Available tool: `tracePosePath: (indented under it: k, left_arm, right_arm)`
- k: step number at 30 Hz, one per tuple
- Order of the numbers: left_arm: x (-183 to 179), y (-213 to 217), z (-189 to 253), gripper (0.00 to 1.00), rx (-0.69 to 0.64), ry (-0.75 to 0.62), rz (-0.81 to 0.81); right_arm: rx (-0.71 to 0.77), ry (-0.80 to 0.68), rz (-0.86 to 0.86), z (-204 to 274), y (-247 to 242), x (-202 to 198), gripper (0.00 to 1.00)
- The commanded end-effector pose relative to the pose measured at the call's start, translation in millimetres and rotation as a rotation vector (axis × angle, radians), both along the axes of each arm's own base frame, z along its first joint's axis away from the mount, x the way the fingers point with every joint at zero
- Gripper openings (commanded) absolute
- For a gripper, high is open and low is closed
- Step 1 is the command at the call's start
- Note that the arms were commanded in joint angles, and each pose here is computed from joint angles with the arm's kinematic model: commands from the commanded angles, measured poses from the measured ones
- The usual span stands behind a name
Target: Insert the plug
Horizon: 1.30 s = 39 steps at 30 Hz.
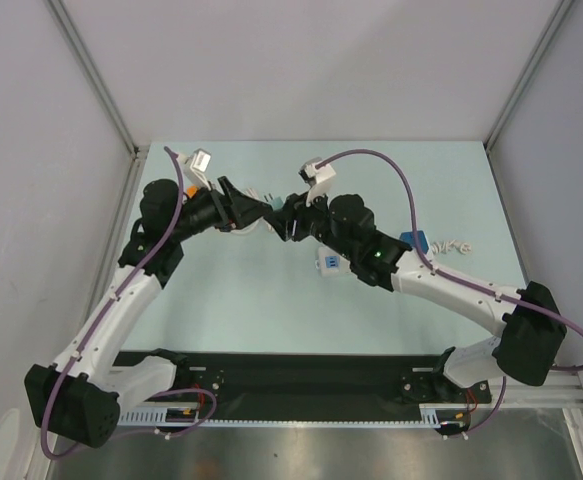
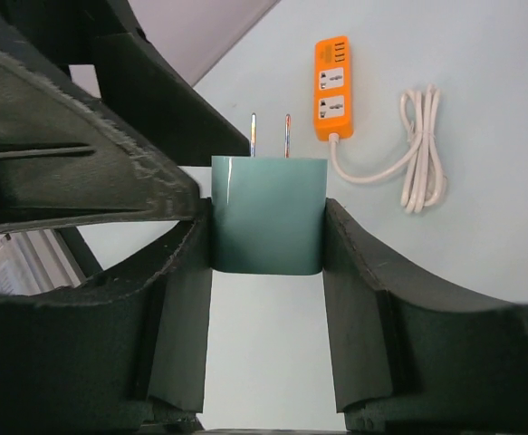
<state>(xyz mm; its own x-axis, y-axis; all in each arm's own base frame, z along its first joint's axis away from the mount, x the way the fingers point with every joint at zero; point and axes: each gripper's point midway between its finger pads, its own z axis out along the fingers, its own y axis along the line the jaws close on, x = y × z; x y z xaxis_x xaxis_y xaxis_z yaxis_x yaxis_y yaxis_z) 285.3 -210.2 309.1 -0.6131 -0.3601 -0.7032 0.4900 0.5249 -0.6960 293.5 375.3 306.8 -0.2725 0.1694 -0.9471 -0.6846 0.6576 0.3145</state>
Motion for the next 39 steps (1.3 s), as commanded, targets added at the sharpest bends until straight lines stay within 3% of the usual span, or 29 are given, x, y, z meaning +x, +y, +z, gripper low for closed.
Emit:
tracePosePath:
  k: [1, 7, 10, 11, 12, 14, 16, 17, 19, 20, 21, 26, 33, 39]
  left_arm:
    - [6, 0, -4, 0.72, 0.019, 0.005, 0.017]
    - [6, -6, -6, 0.57, -0.021, 0.026, -0.012]
    - [1, -11, -13, 0.35, -0.039, 0.056, -0.054]
    - [-1, -12, -16, 0.18, -0.042, 0.068, -0.064]
    - [-3, -15, -12, 0.11, -0.054, 0.048, -0.086]
    - [-5, -17, -11, 0.0, -0.062, 0.036, -0.109]
    - [-11, -20, -11, 0.01, -0.07, 0.03, -0.157]
    - [-14, -23, -10, 0.0, -0.077, 0.017, -0.185]
    - [-23, -27, -13, 0.0, -0.077, 0.023, -0.252]
    - [-26, -28, -15, 0.0, -0.074, 0.022, -0.275]
    - [-28, -28, -17, 0.01, -0.067, 0.015, -0.293]
    - [-51, -30, -27, 0.0, -0.056, -0.003, -0.412]
    - [-83, -31, -30, 0.0, -0.037, -0.086, -0.606]
    - [-98, -38, -26, 0.0, -0.04, -0.115, -0.679]
  right_arm:
    - [0.079, -0.097, 0.0, 39, 2, -6, 0.0]
    - [0.079, -0.09, 0.003, 35, 6, -9, 0.0]
    - [0.079, -0.082, -0.009, 32, 6, -8, 0.0]
    - [0.078, -0.08, -0.009, 32, 6, -8, 0.01]
    - [0.077, -0.077, -0.003, 31, 7, -8, 0.05]
    - [0.067, -0.07, 0.011, 29, 8, -10, 0.19]
    - [0.049, -0.052, 0.051, 26, 11, -16, 0.32]
    - [0.043, -0.047, 0.068, 27, 8, -15, 0.5]
    - [0.009, 0.003, 0.158, 18, 10, -27, 0.66]
    - [0.004, 0.021, 0.18, 17, 6, -30, 0.79]
    - [0.002, 0.046, 0.217, 15, 0, -31, 0.83]
    - [0.014, 0.17, 0.346, 2, -34, -53, 0.84]
    - [0.036, 0.316, 0.614, 1, -58, -87, 0.66]
    - [0.054, 0.368, 0.774, -7, -52, -113, 0.68]
